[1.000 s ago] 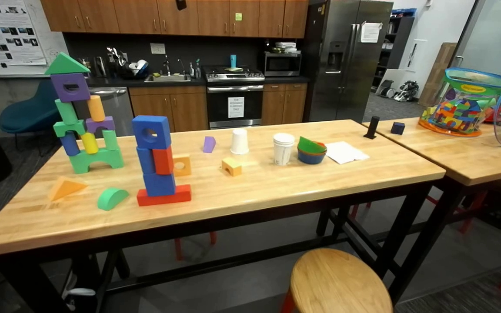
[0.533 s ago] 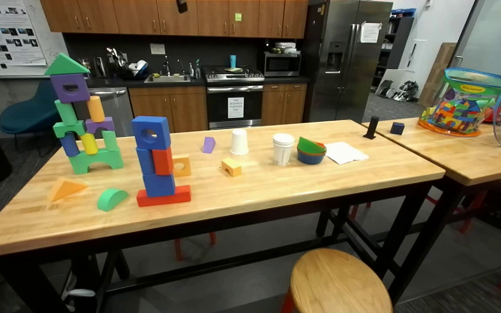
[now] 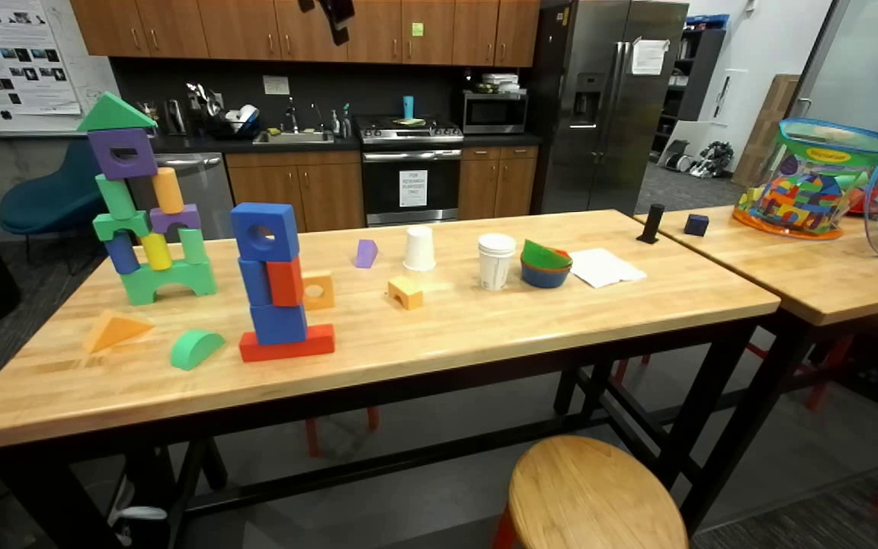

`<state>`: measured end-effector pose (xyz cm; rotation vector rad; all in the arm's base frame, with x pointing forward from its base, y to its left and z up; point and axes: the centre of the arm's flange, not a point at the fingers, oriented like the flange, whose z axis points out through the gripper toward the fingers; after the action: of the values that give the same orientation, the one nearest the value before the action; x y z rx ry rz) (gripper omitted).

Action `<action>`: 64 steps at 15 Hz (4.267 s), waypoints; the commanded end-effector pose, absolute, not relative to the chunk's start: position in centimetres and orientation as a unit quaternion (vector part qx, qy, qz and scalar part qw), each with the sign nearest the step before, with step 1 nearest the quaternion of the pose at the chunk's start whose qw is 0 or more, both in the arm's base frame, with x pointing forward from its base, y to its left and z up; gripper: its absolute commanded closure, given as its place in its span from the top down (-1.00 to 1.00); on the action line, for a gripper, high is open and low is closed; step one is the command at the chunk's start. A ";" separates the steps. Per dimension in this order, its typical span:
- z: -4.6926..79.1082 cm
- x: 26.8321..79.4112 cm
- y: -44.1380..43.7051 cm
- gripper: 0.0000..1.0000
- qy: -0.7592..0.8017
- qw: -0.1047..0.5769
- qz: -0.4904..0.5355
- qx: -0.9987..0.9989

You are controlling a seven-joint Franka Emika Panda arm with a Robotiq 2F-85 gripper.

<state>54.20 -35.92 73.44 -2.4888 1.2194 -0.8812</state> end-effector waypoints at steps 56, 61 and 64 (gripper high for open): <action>57.7 57.5 -41.8 1.00 -0.005 -0.049 0.021 -0.999; 56.1 57.0 -41.3 1.00 0.002 -0.043 0.022 -0.999; 56.3 57.1 -41.2 1.00 -0.002 -0.045 0.020 -0.999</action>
<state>57.14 -41.19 56.34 -3.2309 -0.0074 0.0644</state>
